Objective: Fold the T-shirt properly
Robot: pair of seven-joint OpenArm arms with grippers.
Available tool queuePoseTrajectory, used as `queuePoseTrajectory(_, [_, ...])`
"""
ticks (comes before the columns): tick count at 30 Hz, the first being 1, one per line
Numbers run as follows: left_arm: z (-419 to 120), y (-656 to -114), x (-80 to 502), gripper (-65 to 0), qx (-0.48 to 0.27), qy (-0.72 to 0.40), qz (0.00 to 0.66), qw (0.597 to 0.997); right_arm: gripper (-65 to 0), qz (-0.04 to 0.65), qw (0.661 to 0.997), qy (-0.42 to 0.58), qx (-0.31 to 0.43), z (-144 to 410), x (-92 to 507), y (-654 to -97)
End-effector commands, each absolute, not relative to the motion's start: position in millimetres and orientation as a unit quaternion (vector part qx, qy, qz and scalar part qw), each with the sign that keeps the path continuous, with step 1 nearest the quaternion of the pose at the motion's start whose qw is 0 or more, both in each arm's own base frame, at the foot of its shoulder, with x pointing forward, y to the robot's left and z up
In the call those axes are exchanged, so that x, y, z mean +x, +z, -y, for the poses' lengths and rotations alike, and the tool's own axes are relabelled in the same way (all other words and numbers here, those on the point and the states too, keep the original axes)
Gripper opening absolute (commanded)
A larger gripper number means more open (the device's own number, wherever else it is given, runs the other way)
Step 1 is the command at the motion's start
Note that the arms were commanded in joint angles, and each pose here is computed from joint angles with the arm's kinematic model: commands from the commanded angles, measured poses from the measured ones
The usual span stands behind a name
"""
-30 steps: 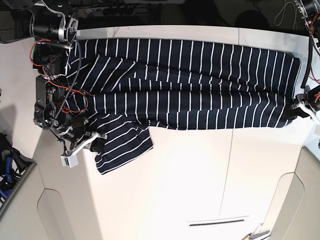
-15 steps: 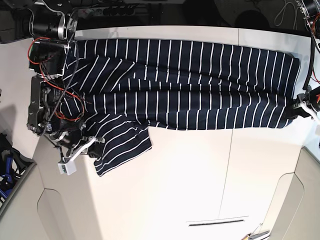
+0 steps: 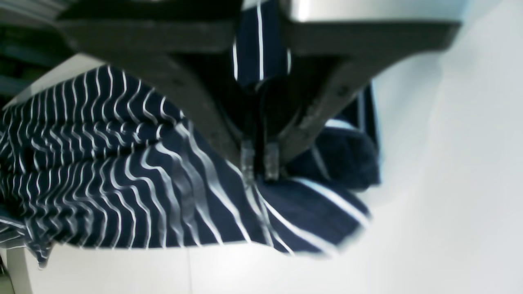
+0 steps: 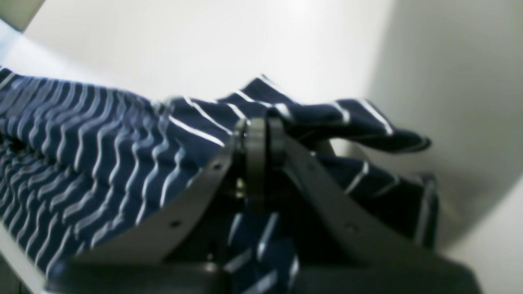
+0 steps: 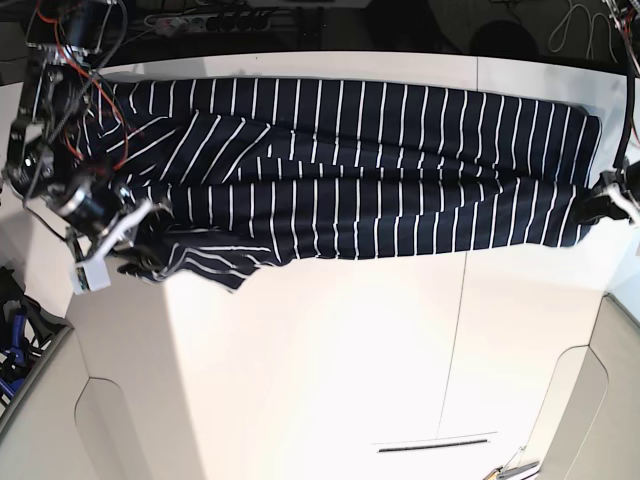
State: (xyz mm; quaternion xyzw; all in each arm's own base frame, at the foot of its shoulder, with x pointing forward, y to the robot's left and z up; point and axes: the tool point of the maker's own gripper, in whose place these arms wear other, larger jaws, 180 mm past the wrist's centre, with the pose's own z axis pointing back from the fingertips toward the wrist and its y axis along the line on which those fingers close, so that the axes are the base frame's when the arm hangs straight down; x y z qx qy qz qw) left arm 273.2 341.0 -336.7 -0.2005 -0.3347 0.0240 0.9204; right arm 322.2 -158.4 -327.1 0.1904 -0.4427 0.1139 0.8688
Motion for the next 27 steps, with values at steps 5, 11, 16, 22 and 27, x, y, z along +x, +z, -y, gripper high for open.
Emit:
queuePoseTrajectory(5, [-359, -305, 265, -65.0, -0.171, 0.014, 0.373, 0.912, -65.0, 0.480, 0.846, 0.104, 0.206, 164, 309, -298])
queuePoseTrajectory(11, [-343, -307, 243, -65.0, -0.163, -0.020, 0.353, 0.921, -65.0, 0.458, 0.853, 0.105, 0.227, 158, 288, -305])
queuePoseTrajectory(16, [-340, -315, 229, -65.0, -0.161, -0.025, 0.334, 0.928, -65.0, 0.432, 0.863, 0.099, 0.241, 155, 268, -320])
queuePoseTrajectory(22, [-340, -322, 220, -65.0, -0.160, -0.023, 0.320, 0.933, -65.0, 0.406, 0.872, 0.090, 0.259, 150, 240, -333])
queuePoseTrajectory(27, [-344, -325, 218, -65.0, -0.150, -0.024, 0.313, 0.938, -65.0, 0.378, 0.885, 0.078, 0.260, 150, 218, -347])
